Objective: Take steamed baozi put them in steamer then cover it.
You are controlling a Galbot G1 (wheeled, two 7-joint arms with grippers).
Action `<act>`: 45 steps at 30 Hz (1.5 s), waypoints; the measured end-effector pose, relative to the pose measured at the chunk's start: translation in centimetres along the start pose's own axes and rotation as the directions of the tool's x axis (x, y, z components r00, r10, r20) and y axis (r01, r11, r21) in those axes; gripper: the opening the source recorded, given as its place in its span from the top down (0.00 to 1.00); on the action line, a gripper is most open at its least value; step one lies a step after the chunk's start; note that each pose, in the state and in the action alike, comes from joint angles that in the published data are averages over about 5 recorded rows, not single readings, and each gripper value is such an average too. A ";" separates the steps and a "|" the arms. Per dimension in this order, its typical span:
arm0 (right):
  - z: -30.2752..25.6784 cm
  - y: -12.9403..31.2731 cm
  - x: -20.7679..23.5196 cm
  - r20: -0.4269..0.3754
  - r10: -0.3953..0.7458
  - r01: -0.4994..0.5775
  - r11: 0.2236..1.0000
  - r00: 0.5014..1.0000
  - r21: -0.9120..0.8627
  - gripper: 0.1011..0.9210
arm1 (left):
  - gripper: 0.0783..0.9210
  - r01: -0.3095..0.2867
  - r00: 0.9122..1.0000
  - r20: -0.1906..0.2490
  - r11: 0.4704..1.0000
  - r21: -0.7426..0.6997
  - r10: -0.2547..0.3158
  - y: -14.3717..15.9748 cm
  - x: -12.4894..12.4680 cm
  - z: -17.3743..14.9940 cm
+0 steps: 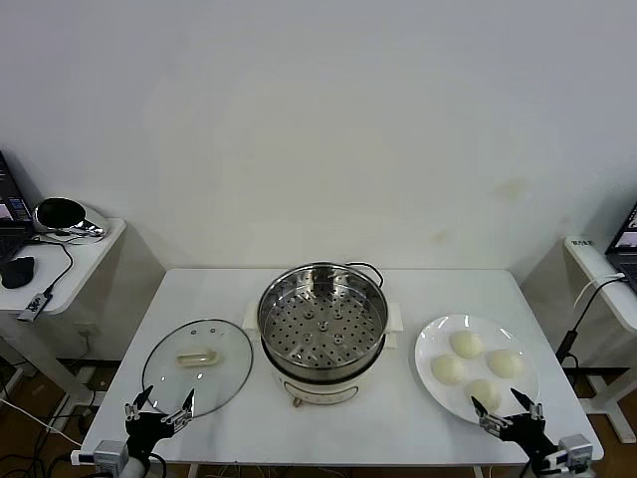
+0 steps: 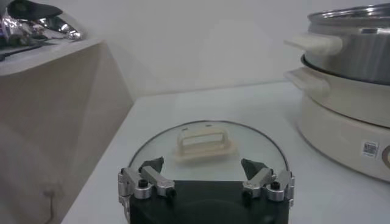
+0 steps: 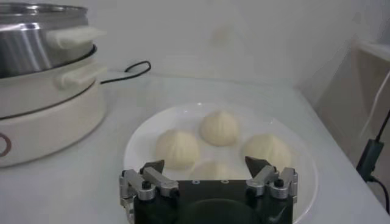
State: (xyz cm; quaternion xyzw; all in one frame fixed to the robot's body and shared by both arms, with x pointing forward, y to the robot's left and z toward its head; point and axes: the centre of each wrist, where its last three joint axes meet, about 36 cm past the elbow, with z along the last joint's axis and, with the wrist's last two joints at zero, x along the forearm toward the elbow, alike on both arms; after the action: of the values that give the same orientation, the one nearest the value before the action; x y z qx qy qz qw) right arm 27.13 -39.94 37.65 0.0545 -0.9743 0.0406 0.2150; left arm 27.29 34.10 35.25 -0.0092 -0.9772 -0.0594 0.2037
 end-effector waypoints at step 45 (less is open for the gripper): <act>-25.5 -8.8 -20.0 -0.686 -0.104 0.693 0.145 0.720 0.706 0.12 | 0.12 0.020 1.000 0.001 0.999 -0.040 -0.020 -1.6 1.5 -0.2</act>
State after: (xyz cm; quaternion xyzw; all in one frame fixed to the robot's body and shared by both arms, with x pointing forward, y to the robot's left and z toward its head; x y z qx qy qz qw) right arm 56.79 -44.27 52.71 0.4277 -0.6032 0.5588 0.3754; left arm 25.88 32.52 35.88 -0.0033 -0.9759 -0.0811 0.2026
